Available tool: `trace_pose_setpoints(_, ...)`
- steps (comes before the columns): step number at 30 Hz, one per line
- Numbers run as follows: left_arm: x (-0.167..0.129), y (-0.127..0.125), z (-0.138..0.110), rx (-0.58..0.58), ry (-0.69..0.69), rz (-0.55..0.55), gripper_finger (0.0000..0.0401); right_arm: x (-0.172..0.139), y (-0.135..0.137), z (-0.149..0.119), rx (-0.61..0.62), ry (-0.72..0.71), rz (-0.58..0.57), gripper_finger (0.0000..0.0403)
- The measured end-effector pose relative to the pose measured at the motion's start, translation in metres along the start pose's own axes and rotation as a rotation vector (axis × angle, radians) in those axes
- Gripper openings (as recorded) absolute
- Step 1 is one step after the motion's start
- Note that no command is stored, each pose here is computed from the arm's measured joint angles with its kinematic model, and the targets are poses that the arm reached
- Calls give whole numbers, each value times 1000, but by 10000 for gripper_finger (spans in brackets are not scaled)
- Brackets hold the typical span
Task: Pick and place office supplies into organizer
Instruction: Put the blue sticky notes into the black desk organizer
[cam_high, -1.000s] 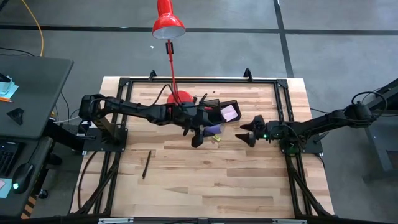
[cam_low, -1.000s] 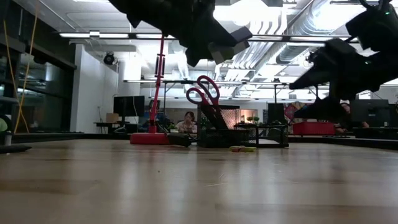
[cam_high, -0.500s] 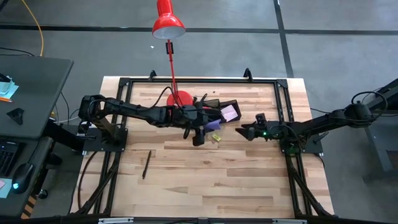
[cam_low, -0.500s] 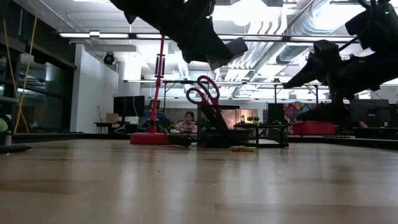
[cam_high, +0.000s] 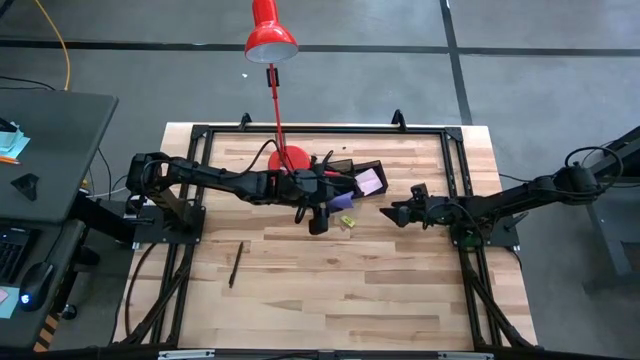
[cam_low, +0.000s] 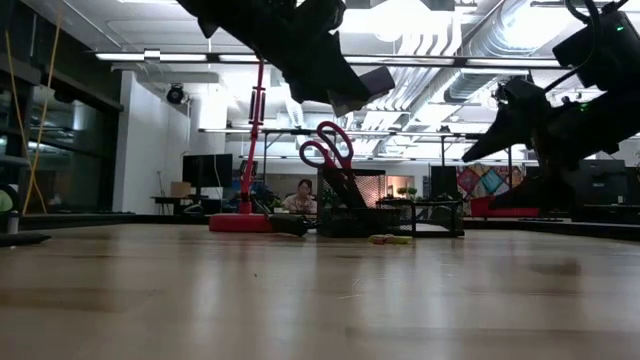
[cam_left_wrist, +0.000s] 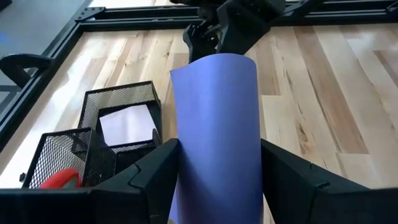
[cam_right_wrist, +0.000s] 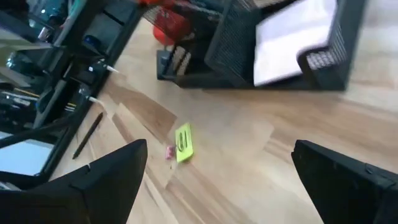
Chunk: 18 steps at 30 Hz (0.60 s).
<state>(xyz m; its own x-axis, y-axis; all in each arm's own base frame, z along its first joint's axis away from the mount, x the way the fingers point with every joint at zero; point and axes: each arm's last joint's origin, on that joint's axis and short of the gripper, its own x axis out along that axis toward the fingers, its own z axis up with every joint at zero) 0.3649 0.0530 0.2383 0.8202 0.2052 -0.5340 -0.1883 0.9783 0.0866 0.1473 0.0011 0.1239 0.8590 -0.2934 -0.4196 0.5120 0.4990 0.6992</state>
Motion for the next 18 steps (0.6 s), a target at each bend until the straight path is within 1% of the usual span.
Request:
trace_pose_setpoints(3, 0, 0, 0, 0, -1, 1, 195, 0, 1, -1, 15, 26, 19, 389)
trace_pose_setpoints(6, 0, 0, 0, 0, 0, 8, 195, 0, 3, 0, 11, 23, 41, 389)
trace_pose_setpoints(8, 0, 0, 0, 4, 4, 8, 195, 0, 8, 2, -12, 15, 99, 389)
trace_pose_setpoints(11, 0, 0, -2, 6, 20, 11, 195, -3, 19, 6, -50, -7, 224, 382)
trace_pose_setpoints(14, 0, 0, -3, 7, 26, 11, 195, -5, 26, 7, -88, -39, 297, 361)
trace_pose_setpoints(18, 0, 1, -3, 10, 35, 24, 195, -7, 31, 10, -94, -75, 345, 320)
